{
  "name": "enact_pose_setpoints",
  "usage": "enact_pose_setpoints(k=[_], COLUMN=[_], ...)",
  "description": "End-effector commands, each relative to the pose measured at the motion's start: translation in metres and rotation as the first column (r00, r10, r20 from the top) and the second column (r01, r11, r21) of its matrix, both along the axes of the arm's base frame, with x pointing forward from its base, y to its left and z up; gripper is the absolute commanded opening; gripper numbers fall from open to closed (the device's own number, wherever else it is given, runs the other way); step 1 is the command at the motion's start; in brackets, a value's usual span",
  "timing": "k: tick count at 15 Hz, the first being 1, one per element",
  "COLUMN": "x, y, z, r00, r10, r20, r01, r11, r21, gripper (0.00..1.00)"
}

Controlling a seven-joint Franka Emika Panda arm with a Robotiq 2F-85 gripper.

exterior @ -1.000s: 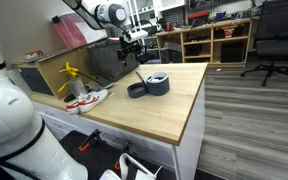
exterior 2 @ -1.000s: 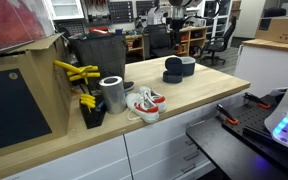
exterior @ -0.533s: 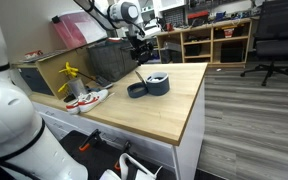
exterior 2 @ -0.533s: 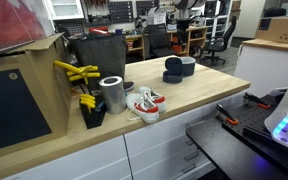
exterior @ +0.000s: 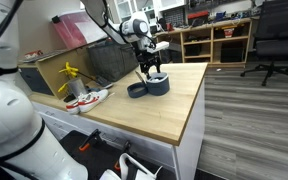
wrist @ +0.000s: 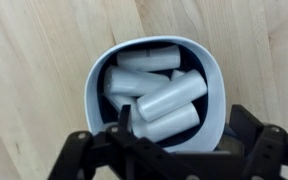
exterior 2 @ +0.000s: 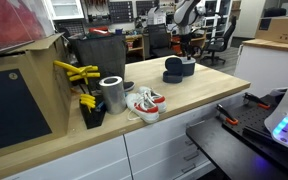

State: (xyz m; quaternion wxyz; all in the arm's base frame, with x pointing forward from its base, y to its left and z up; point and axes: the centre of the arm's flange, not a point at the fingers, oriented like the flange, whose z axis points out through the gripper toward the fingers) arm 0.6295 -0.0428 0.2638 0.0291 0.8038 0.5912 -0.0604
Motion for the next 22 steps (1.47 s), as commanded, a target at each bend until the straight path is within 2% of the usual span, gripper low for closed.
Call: enact_pose_setpoints(k=[1,6,7,8,17,19,22], x=[-0.003,-0.015,-0.017,-0.019,-0.038,-0.044,-0.052], y=[-0.005,-0.006,-0.005,-0.005,-0.004,-0.006,-0.014], z=[-0.013,-0.021,-0.023,-0.026,-0.026,-0.021,-0.011], r00=[0.999,0.995,0.994,0.993,0.989,0.989,0.990], r10=[0.031,0.052,0.050,0.052,0.043,0.032,0.029], r20=[-0.025,-0.086,-0.097,-0.105,-0.143,-0.148,-0.139], r01=[-0.032,-0.056,-0.055,-0.057,-0.052,-0.043,-0.041], r11=[0.999,0.997,0.997,0.997,0.997,0.997,0.996], r21=[-0.039,-0.048,-0.047,-0.047,-0.063,-0.067,-0.085], gripper=[1.00,1.00,0.76,0.74,0.05,0.00,0.02])
